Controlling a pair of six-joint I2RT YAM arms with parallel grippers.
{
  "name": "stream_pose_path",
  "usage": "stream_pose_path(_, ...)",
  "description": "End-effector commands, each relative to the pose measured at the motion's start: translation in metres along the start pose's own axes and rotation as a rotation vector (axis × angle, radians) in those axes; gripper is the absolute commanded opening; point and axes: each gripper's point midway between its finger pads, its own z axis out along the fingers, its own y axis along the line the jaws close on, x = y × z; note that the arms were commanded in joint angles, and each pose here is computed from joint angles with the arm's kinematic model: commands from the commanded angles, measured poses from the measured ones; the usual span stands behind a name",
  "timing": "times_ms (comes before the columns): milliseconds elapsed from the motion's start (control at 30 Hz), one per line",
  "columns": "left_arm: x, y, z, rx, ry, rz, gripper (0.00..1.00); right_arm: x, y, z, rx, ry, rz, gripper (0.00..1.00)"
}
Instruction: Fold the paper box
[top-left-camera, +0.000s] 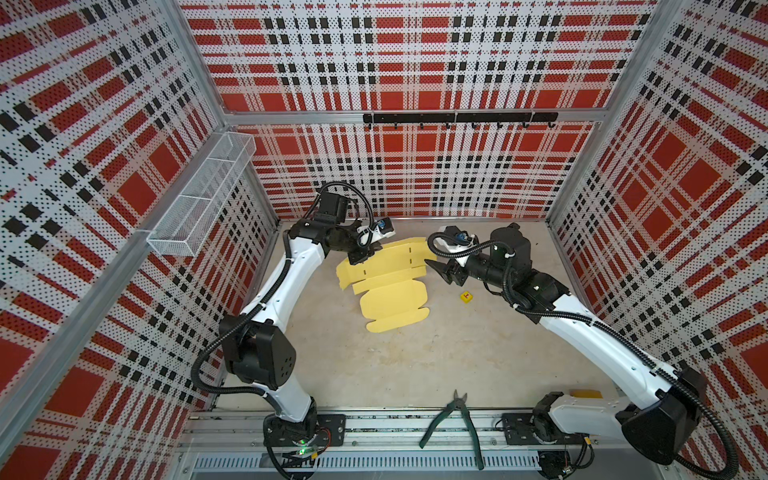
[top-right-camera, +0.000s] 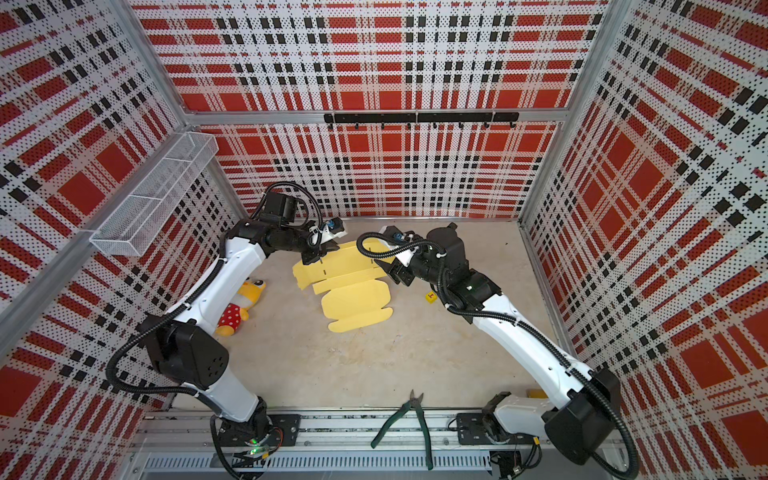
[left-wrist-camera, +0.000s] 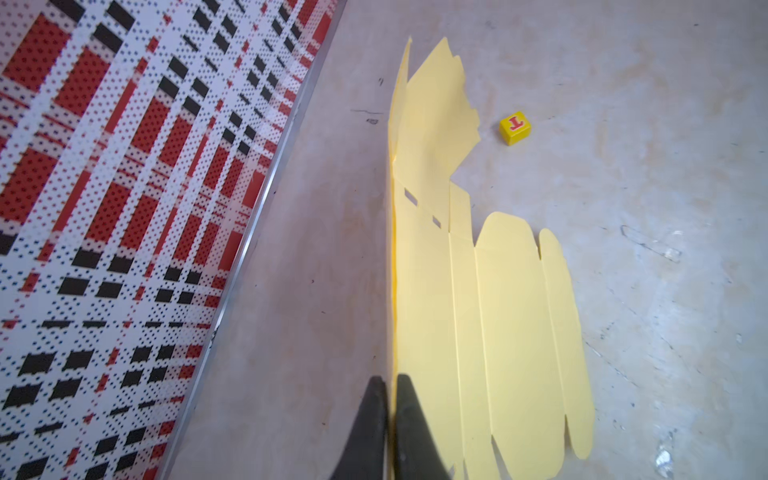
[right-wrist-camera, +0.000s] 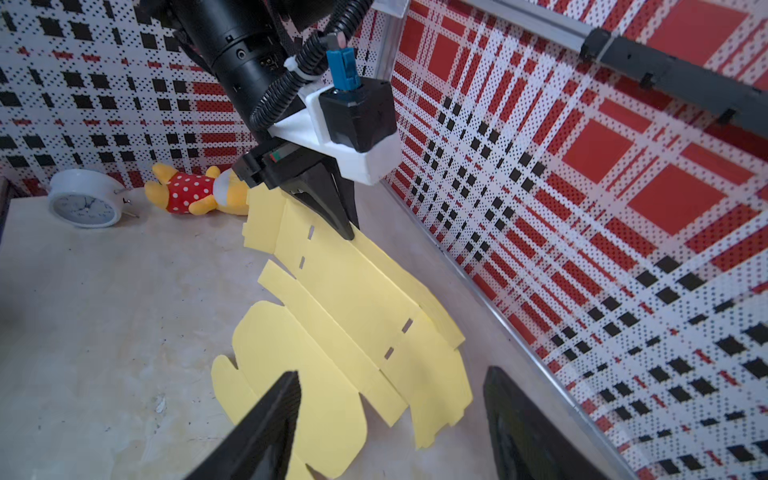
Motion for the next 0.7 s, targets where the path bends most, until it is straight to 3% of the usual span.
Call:
stream_pose_path(0,-0.021,-0.021,-0.018,0.068,-0.059,0.129,0.1,-0.026,-0.007,0.008,-0.017,-0.066,-0.198,0.71)
stream_pose_path(267,-0.038,-0.027,-0.028,0.083,-0.113,0.182,0.1,-0.013,0.0,0.038,-0.125,0.004,-0.257,0.64)
stream_pose_path(667,-0.048,-0.039,-0.028,0.112,-0.151,0.178,0.11,0.016,0.014,0.06,-0.282,0.06,-0.245,0.52)
